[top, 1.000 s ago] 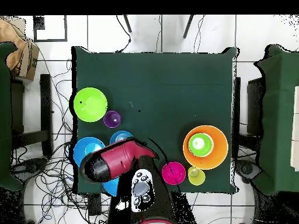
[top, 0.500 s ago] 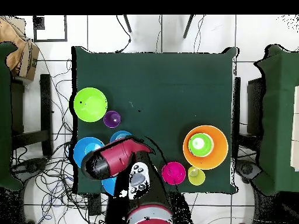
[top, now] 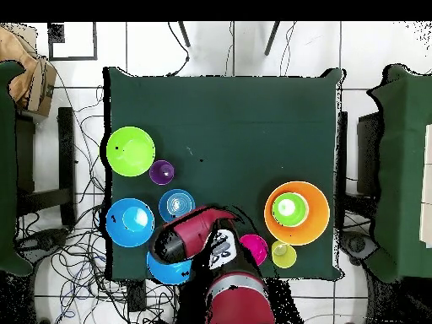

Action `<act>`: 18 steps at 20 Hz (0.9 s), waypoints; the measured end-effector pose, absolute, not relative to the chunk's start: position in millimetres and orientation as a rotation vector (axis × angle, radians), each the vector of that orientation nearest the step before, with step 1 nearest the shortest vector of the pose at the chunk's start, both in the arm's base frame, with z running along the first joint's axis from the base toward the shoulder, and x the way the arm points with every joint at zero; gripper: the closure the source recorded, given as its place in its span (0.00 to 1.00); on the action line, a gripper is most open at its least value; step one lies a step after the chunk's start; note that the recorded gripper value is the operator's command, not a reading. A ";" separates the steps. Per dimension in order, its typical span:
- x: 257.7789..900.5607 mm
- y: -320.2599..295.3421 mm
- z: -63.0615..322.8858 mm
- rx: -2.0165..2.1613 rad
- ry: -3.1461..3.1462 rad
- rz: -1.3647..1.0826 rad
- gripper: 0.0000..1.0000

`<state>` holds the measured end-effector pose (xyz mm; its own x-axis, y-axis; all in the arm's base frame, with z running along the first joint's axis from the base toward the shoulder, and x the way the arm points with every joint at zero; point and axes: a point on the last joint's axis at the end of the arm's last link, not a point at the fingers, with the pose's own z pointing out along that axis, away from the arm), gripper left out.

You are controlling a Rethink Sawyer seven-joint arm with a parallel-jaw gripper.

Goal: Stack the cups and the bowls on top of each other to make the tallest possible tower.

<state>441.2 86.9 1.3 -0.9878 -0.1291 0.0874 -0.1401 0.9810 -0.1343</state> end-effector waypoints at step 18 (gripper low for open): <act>444.6 57.8 15.0 0.165 -3.076 0.262 0.00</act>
